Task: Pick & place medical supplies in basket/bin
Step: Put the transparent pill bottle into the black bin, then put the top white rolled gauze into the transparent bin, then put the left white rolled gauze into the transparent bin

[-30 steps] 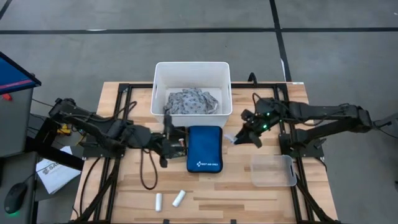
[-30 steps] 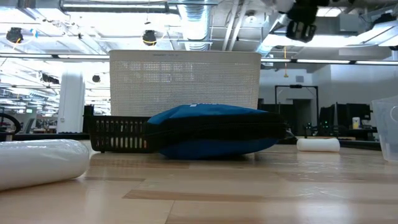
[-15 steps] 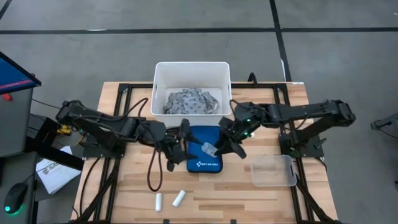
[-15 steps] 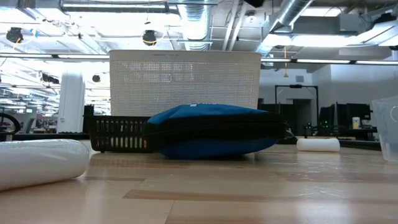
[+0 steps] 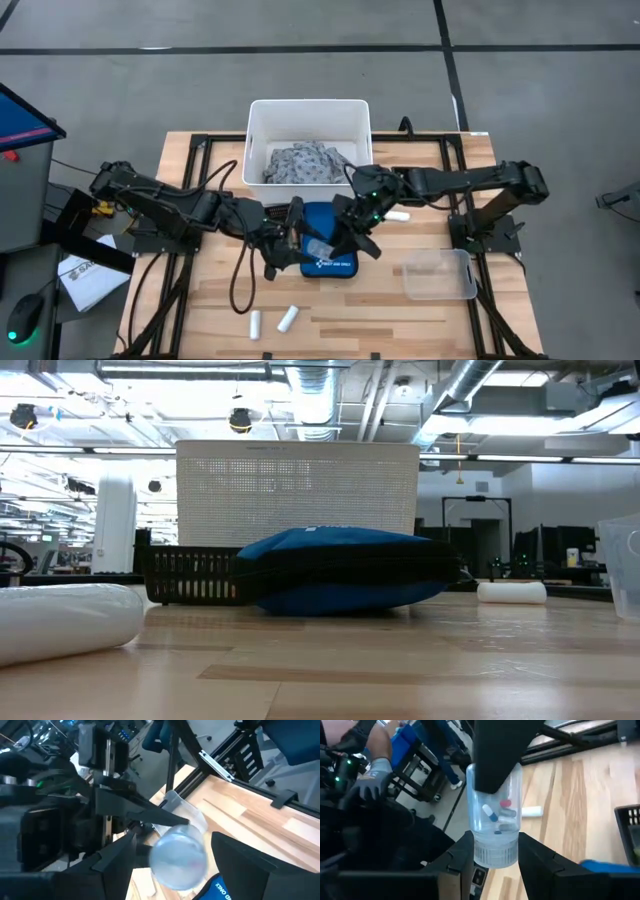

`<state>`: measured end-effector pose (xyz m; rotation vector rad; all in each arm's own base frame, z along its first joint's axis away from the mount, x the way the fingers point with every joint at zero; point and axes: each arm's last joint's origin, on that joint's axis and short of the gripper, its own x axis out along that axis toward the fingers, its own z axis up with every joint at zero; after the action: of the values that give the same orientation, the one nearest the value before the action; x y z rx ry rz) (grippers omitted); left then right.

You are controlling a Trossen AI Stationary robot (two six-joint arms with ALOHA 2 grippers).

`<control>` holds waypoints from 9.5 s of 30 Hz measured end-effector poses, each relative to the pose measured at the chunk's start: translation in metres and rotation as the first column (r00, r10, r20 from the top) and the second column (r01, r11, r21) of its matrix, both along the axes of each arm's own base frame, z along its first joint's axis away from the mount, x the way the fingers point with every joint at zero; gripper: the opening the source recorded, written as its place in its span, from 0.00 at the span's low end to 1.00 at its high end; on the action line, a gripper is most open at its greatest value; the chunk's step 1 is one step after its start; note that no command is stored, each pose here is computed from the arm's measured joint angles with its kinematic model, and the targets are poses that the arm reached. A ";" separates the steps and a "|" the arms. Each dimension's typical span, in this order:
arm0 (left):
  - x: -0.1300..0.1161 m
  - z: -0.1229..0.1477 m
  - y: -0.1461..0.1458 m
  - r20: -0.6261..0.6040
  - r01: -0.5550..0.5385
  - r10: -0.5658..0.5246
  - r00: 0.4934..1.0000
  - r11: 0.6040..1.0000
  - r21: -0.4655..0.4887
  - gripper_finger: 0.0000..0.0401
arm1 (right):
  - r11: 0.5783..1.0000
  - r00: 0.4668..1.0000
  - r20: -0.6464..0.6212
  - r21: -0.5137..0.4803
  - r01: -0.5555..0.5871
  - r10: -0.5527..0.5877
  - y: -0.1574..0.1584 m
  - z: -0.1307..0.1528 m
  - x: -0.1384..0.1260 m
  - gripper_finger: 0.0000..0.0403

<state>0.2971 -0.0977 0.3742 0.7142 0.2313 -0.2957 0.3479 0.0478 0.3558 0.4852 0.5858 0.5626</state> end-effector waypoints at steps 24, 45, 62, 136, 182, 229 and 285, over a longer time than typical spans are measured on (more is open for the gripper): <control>-0.002 -0.005 -0.001 -0.066 0.040 -0.042 0.997 0.999 -0.028 0.45 | 1.000 0.997 0.077 0.023 0.020 -0.022 0.002 0.007 0.025 0.30; -0.038 0.004 -0.008 -0.140 -0.079 0.072 0.988 0.996 -0.041 0.34 | 0.999 0.997 0.071 0.041 0.035 -0.037 -0.007 0.013 0.020 0.60; -0.078 -0.102 -0.008 -0.465 -0.477 0.365 0.806 0.866 -0.147 0.35 | 0.996 0.974 -0.208 -0.043 0.078 -0.085 0.005 0.025 -0.040 0.62; -0.068 -0.059 0.030 -0.027 -0.401 0.427 0.904 0.823 -0.402 0.53 | 0.783 0.500 -0.618 -0.575 0.239 -0.607 -0.097 -0.193 -0.147 0.53; -0.069 -0.056 0.024 -0.019 -0.373 0.413 0.910 0.801 -0.468 0.53 | 0.758 0.478 -0.756 -0.036 0.651 -0.447 -0.030 -0.096 -0.235 0.10; -0.083 -0.057 0.003 -0.153 -0.305 0.264 0.952 0.826 -0.474 0.53 | 0.670 0.152 -0.903 -0.176 0.721 -0.402 0.102 -0.131 -0.232 0.59; -0.100 -0.243 -0.103 -0.648 0.030 -0.052 0.760 0.999 -0.045 0.22 | 0.565 0.341 -0.858 0.073 0.822 -0.385 0.119 -0.107 -0.201 0.59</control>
<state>0.1967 -0.2007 0.1313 0.5612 0.8786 -0.5884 0.1464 0.1670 0.2484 1.4630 1.0006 -0.3710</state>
